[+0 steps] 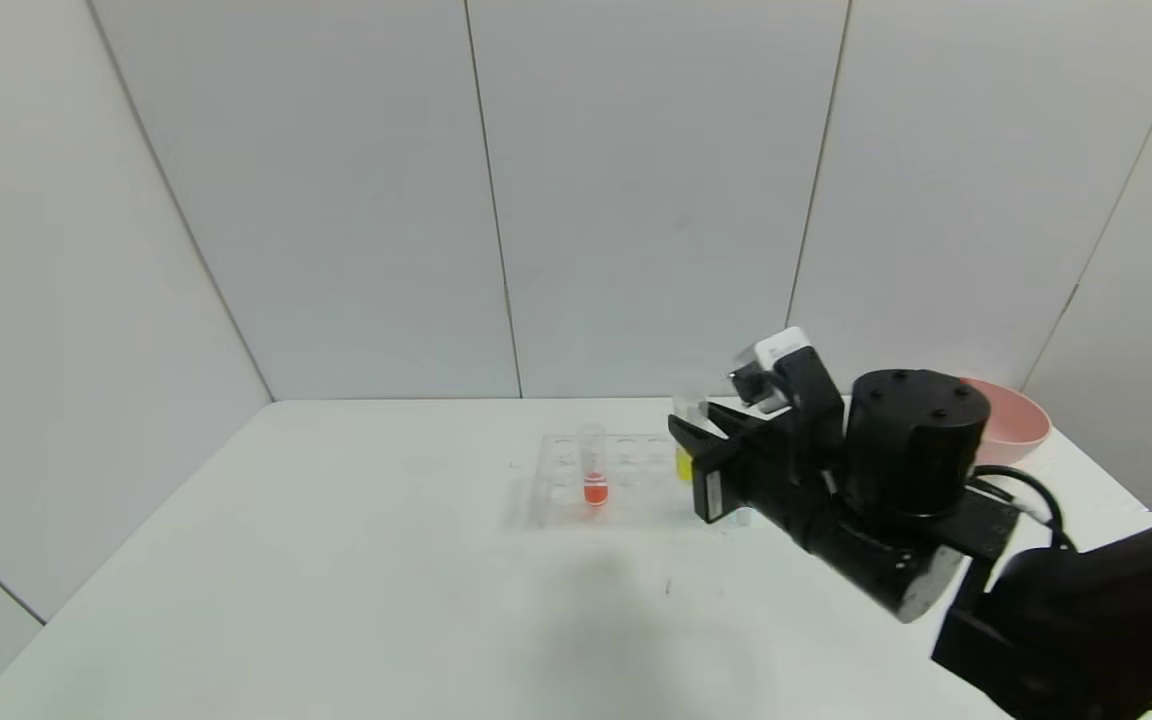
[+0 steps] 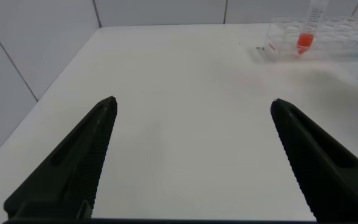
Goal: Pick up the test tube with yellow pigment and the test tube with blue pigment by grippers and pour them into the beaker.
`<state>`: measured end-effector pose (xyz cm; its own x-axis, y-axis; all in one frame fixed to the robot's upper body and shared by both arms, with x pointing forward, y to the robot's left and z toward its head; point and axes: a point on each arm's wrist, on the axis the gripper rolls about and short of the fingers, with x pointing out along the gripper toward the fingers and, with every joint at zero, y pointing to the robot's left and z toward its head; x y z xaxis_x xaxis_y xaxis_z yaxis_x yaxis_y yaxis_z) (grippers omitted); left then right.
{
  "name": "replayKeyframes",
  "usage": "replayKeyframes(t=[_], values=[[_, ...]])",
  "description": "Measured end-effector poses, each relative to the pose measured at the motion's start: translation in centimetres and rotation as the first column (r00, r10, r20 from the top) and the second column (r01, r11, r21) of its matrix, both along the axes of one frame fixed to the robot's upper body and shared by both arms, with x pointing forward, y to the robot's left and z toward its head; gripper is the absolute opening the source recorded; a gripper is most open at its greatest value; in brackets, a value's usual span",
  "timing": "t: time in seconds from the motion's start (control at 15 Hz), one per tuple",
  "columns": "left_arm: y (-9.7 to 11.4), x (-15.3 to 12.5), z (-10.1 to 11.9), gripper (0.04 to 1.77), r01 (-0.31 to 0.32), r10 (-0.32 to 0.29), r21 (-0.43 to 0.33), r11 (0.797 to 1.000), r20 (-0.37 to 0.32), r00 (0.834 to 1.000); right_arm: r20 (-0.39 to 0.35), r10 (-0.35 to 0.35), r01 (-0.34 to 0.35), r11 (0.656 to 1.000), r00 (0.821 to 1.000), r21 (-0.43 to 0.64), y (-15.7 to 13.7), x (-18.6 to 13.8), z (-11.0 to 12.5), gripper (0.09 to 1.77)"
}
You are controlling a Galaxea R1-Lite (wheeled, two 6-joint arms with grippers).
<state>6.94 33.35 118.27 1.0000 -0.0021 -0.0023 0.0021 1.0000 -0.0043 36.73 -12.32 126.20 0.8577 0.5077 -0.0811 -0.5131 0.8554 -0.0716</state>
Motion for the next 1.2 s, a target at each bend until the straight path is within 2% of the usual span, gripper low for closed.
replayKeyframes(t=[0.2,0.4,0.53,0.73,0.93,1.2], values=[[0.0,0.0,0.0,1.76,0.000,0.000,0.000,1.000,0.000,1.000,-0.080,0.155,-0.156,0.988,0.985,-0.005,-6.1,-1.2,1.2,0.49],[0.0,0.0,0.0,1.76,0.000,0.000,0.000,1.000,0.000,1.000,-0.167,0.227,-0.230,0.973,0.959,0.005,-12.6,-2.1,2.2,0.49],[0.0,0.0,0.0,1.76,0.000,0.000,0.000,1.000,0.000,1.000,-0.163,0.252,-0.255,0.967,0.954,0.002,-16.6,-2.5,3.0,0.49],[0.0,0.0,0.0,1.76,0.000,0.000,0.000,1.000,0.000,1.000,-0.115,0.211,-0.221,0.972,0.971,-0.076,-22.0,-2.4,3.5,0.49],[0.0,0.0,0.0,1.76,0.000,0.000,0.000,1.000,0.000,1.000,-0.152,0.140,-0.156,0.982,0.978,-0.102,-25.6,-0.7,3.7,0.49],[0.0,0.0,0.0,1.76,0.000,0.000,0.000,1.000,0.000,1.000,-0.204,0.080,-0.111,0.983,0.976,-0.145,-29.3,2.5,4.3,0.49]])
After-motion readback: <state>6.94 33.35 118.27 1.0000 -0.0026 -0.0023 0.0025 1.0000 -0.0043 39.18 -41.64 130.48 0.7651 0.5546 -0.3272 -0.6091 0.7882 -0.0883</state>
